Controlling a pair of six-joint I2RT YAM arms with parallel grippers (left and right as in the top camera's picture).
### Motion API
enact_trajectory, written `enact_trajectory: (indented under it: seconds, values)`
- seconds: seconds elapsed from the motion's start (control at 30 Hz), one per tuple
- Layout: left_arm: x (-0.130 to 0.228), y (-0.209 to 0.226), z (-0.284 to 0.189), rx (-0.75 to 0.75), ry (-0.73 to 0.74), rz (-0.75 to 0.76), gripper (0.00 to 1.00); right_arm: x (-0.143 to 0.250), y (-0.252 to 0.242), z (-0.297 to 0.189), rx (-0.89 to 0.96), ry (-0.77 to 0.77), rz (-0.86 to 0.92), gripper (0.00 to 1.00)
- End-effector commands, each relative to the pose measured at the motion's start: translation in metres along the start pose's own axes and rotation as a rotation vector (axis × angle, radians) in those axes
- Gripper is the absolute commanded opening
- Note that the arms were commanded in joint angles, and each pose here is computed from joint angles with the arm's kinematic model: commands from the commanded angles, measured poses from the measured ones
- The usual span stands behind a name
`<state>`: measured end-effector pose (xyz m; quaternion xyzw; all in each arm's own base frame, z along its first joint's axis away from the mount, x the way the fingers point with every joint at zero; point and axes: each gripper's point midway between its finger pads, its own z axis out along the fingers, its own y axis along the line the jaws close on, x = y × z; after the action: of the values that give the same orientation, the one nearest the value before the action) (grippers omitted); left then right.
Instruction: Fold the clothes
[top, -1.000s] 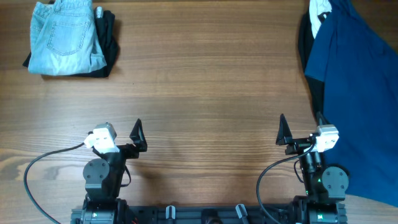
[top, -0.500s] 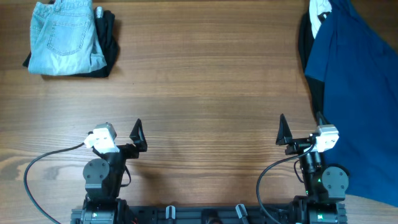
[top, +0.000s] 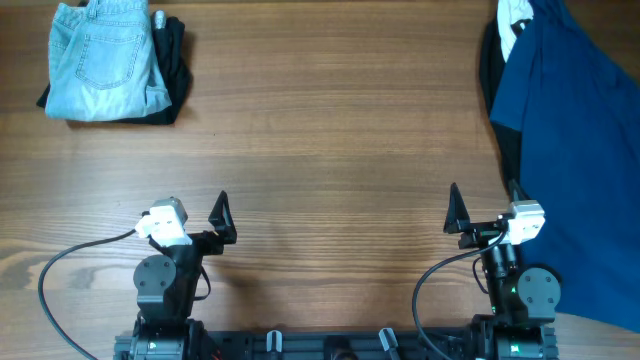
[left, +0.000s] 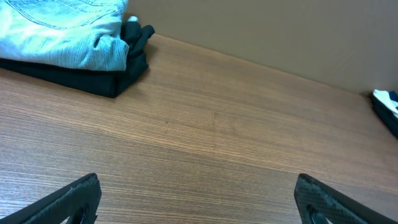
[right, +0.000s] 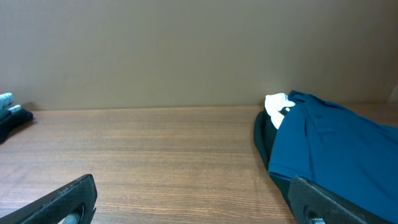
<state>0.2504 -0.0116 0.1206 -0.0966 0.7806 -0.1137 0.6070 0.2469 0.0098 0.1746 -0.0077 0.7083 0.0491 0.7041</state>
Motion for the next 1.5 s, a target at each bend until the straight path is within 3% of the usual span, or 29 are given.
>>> enact_trajectory:
  seconds: [0.0, 1.0, 1.3, 1.47]
  values:
    - [0.004, 0.004, 0.001, -0.017, 0.009, 0.015, 1.00, -0.001, 0.000, 0.000, 0.003, -0.007, -0.006, 0.99]
    - [-0.007, 0.000, 0.001, -0.004, -0.033, 0.017, 1.00, -0.001, 0.001, 0.000, -0.005, -0.008, 0.041, 1.00]
    - [-0.034, -0.046, -0.007, 0.247, -0.125, 0.011, 1.00, -0.035, 0.011, -0.003, -0.061, -0.141, 0.074, 1.00]
    - [-0.065, -0.058, -0.016, 0.278, -0.198, 0.030, 1.00, -0.060, 0.013, -0.007, -0.063, -0.190, 0.028, 1.00]
